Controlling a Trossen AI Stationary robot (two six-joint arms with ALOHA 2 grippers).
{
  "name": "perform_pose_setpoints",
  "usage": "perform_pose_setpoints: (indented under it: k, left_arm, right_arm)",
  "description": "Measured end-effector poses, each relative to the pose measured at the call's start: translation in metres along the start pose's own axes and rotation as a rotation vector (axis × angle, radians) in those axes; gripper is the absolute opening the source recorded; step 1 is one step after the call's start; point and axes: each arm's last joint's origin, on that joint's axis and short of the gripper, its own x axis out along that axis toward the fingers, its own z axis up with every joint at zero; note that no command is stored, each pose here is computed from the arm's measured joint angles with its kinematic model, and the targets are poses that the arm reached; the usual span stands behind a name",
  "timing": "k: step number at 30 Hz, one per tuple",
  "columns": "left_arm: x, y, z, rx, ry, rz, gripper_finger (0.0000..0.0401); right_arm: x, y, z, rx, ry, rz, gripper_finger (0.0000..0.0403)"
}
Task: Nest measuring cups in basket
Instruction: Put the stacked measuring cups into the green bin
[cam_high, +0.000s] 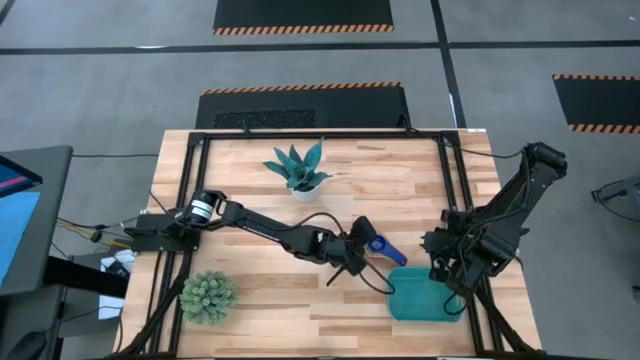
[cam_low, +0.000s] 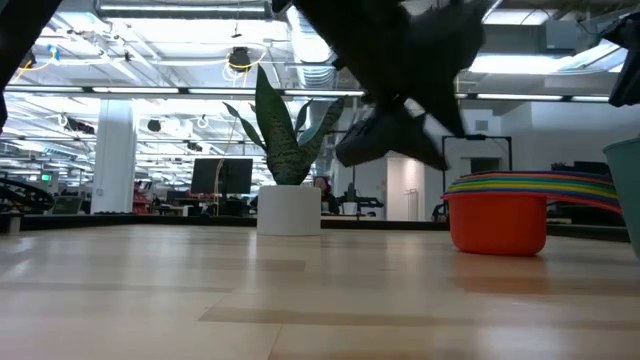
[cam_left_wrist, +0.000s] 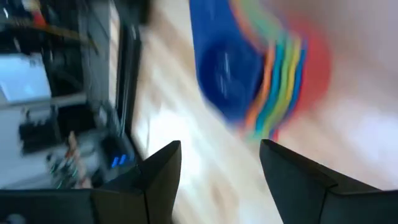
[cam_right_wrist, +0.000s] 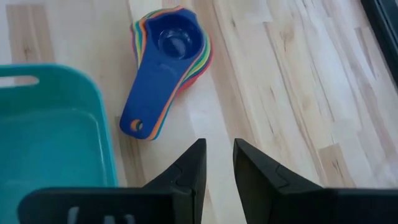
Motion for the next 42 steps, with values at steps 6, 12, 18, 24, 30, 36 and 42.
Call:
perform_pose_setpoints:
  k: [6,12,18,24,30,36,42]
  left_arm:
    - [-0.025,0.016,-0.028,-0.080,0.179,-0.048,0.0213]
    - [-0.057,0.049,-0.081,-0.468,0.214,-0.212,0.0213]
    - [-0.057,0.066,-0.124,-0.614,0.299,-0.256,0.0213]
    - [-0.052,0.057,-0.156,-0.643,0.479,-0.317,0.0212]
    - [-0.085,0.045,-0.182,-0.688,0.588,-0.303,0.0212]
    - [-0.134,0.033,-0.187,-0.890,0.360,-0.190,0.0212]
    - [-0.170,0.015,-0.192,-0.976,0.244,-0.077,0.0212]
  right_arm:
    - [0.009,-0.003,0.014,0.037,-0.070,-0.037,0.0102]
    - [0.025,-0.008,0.041,-0.064,-0.119,-0.039,0.0102]
    - [0.039,-0.020,0.071,-0.163,-0.194,-0.060,0.0102]
    - [0.053,-0.040,0.081,-0.127,-0.097,-0.010,0.0102]
    - [0.061,-0.055,0.086,-0.127,-0.066,-0.038,0.0102]
    - [0.068,-0.068,0.090,-0.121,-0.053,-0.051,0.0102]
    - [0.068,-0.079,0.097,-0.104,-0.048,-0.058,0.0102]
